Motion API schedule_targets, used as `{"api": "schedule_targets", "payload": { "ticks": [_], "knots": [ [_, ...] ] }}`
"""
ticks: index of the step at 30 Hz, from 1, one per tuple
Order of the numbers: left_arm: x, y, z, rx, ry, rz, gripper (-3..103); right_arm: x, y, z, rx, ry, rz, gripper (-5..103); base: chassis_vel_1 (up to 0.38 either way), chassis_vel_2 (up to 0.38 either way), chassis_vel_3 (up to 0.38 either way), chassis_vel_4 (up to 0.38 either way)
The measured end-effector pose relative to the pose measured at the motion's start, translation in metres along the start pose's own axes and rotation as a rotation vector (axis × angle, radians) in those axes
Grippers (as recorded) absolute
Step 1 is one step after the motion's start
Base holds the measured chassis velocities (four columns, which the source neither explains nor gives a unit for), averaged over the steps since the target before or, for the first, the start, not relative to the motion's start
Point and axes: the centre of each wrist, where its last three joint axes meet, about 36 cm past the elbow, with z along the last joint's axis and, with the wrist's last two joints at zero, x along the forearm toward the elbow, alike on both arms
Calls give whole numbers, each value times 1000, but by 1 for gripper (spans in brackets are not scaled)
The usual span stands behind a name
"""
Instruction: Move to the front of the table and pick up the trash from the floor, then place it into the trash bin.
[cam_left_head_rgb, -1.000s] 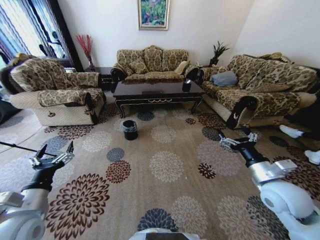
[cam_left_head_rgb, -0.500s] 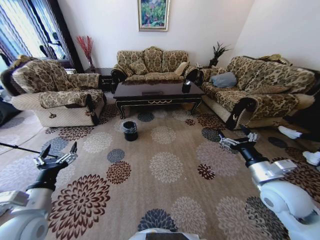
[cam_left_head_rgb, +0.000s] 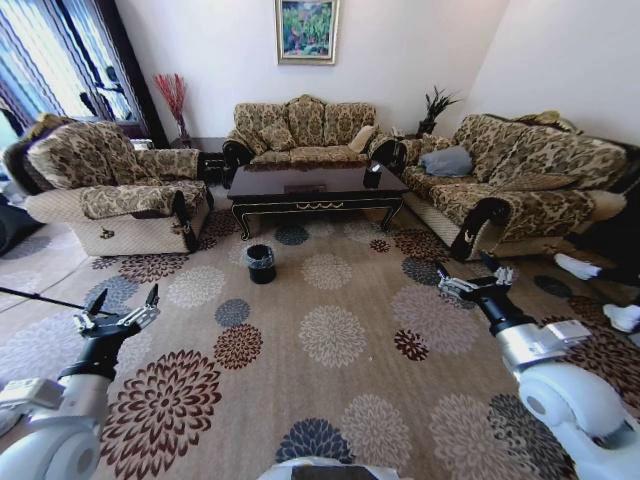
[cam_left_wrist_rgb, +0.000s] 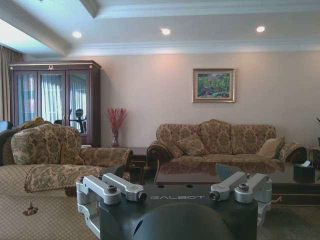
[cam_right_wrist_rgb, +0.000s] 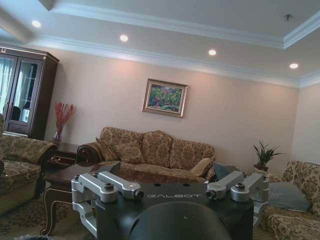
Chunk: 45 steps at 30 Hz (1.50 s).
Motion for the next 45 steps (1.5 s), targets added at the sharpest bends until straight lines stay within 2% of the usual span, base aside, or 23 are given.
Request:
{"api": "schedule_targets", "payload": {
  "ticks": [7,8,10,14,17,45],
  "knots": [
    [-1,-3,1,-8,3,-4,100,2,6,0,-61,18,65,100,0,0,0,0],
    [-1,-3,2,-12,5,-6,100,3,6,2,-68,-16,74,100,0,0,0,0],
    [-1,-3,3,-14,10,-14,100,3,5,5,-60,-65,80,100,0,0,0,0],
    [-1,-3,5,-19,16,-21,100,3,3,5,-40,-100,82,100,0,0,0,0],
    [0,-4,5,-20,20,-21,100,2,3,4,-50,-118,81,100,0,0,0,0],
    [2,-4,2,-23,20,-17,100,2,7,1,-57,-107,64,100,0,0,0,0]
  ]
}}
